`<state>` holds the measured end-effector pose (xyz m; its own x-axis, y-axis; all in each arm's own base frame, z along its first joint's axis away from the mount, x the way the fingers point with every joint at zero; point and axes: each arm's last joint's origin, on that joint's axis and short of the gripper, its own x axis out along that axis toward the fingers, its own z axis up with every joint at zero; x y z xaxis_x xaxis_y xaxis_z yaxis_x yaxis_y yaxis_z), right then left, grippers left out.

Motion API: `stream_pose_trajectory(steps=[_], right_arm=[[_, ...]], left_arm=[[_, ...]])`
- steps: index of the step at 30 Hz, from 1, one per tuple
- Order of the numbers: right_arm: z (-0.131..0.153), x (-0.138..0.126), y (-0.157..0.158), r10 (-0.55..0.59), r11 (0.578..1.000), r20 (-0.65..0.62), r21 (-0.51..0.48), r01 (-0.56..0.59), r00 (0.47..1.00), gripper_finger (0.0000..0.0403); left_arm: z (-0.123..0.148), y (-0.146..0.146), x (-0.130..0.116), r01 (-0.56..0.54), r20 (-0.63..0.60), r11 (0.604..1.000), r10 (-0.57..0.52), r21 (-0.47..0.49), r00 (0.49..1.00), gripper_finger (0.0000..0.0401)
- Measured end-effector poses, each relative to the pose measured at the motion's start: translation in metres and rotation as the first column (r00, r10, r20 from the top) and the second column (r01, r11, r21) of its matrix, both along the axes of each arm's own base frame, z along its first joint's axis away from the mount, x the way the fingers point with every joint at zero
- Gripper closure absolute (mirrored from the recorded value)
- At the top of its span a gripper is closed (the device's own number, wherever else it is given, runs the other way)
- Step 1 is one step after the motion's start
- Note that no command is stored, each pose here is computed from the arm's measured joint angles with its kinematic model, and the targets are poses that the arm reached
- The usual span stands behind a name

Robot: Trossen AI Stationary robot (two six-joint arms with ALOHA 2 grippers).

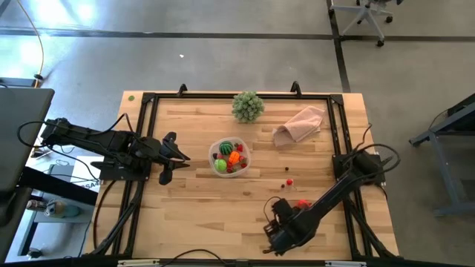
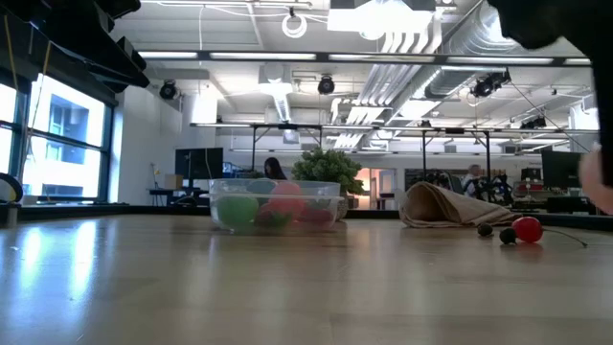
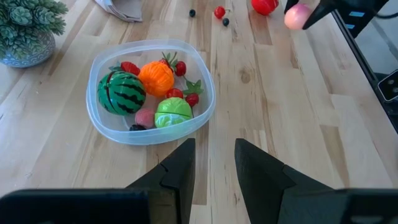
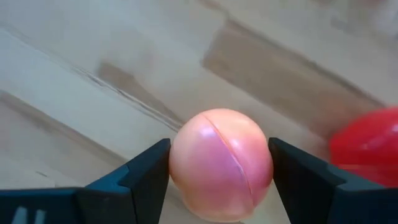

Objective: Pick and placing Produce into tupperware
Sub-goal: Put the pink peach into the transparent bin

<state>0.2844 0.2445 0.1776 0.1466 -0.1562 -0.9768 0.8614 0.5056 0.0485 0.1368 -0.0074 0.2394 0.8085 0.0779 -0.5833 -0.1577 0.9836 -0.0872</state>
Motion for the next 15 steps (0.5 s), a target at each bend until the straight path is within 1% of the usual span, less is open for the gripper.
stream_pose_trajectory(steps=[5, 8, 10, 12, 15], right_arm=[[0.023, 0.0, -0.007, 0.048, 0.996, 0.139, -0.084, -0.037, 0.989, 0.0163], [0.04, 0.004, -0.019, 0.102, 0.982, 0.228, -0.182, -0.061, 0.968, 0.0163], [0.051, 0.009, -0.03, 0.14, 0.963, 0.275, -0.26, -0.067, 0.951, 0.0163], [0.062, 0.015, -0.045, 0.181, 0.942, 0.293, -0.325, -0.081, 0.939, 0.0163], [0.074, 0.031, -0.072, 0.238, 0.919, 0.286, -0.374, -0.12, 0.928, 0.0163]], left_arm=[[0.0, 0.0, 0.0, 0.0, 0.0, 1.0, 0.0, 0.0, 1.0, 0.03], [0.0, 0.0, 0.0, 0.0, 0.0, 1.0, 0.0, 0.0, 1.0, 0.03], [0.0, 0.0, 0.0, 0.0, 0.0, 1.0, 0.0, 0.0, 1.0, 0.03], [0.0, 0.0, 0.0, 0.0, 0.0, 1.0, 0.0, 0.0, 1.0, 0.03], [0.0, 0.0, 0.0, 0.0, 0.0, 1.0, 0.0, 0.0, 1.0, 0.03]])
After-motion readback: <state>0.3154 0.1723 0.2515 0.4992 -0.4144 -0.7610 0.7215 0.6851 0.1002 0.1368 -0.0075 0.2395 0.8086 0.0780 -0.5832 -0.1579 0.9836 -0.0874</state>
